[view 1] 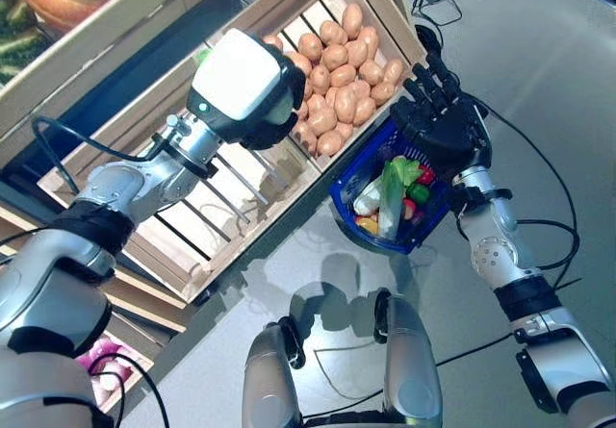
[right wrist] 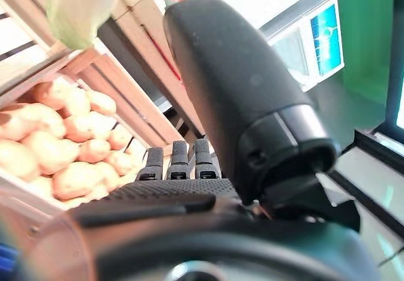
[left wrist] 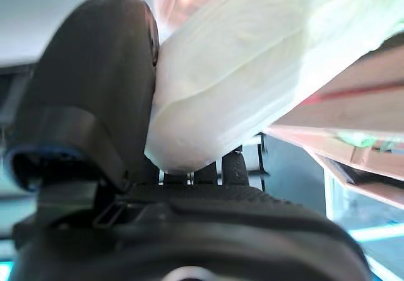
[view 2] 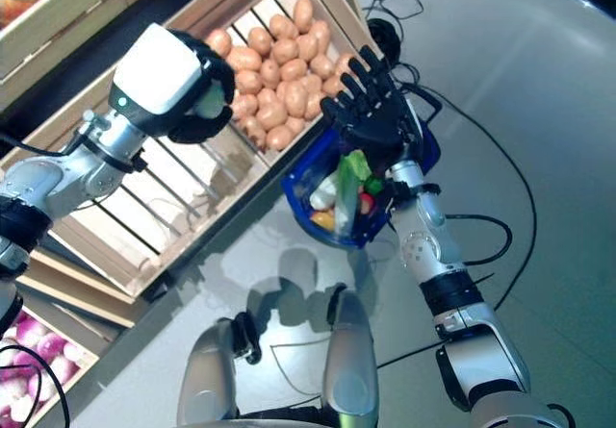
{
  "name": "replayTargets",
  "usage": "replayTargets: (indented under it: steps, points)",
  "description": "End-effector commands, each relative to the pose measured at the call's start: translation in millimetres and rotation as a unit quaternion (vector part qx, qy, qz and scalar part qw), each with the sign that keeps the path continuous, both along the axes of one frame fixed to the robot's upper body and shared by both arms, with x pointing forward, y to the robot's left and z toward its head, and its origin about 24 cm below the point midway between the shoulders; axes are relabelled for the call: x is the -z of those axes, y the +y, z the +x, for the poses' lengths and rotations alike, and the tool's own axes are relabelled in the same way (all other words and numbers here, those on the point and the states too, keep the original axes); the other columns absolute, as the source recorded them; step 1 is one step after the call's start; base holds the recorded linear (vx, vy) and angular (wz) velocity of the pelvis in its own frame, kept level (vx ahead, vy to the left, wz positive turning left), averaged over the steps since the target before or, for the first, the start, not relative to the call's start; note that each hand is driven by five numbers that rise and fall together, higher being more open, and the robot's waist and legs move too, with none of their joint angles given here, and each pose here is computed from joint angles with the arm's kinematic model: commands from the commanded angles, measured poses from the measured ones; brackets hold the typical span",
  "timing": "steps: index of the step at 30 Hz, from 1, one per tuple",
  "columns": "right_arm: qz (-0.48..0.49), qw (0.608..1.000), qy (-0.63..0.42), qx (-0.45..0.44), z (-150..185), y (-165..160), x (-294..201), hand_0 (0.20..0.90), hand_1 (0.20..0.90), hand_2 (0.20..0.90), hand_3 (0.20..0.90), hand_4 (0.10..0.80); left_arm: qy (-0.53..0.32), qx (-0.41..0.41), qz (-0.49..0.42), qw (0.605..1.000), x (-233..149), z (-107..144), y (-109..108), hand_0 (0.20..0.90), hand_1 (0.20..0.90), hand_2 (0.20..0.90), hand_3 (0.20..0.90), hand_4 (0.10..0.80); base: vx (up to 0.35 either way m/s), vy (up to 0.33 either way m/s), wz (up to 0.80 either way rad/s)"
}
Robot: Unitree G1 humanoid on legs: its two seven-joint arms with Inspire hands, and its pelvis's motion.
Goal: Put vegetables into the basket
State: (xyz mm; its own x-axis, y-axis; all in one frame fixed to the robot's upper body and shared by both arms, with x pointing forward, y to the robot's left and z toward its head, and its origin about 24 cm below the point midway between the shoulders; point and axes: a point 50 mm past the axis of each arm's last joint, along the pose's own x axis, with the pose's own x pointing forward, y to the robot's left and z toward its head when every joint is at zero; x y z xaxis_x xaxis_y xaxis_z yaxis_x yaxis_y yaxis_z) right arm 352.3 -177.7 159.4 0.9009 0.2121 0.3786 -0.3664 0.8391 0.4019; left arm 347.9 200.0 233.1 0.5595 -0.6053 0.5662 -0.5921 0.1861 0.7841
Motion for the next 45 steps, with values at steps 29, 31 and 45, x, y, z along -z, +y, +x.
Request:
replayTargets:
  steps: [29,31,45]
  points:
    - [-0.229,0.963,-0.120,-0.080,-34.6,45.2,5.2,0.900,0.900,0.900,0.900,0.800,0.263,0.231,-0.575,0.739,43.1,-18.0,-22.7,0.300,0.300,0.300,0.300,0.400,0.060,-0.046,0.03]
    - [-0.248,0.957,-0.134,-0.074,-38.5,45.5,-1.1,0.900,0.900,0.900,0.900,0.800,0.265,0.229,-0.573,0.741,42.9,-18.9,-21.9,0.300,0.300,0.300,0.300,0.400,0.000,0.000,0.00]
    - [-0.444,0.829,-0.275,0.201,-63.2,38.0,-56.5,0.900,0.900,0.900,0.900,0.800,0.251,0.190,-0.553,0.771,43.4,-31.9,-23.9,0.300,0.300,0.300,0.300,0.400,0.001,0.001,-0.01]
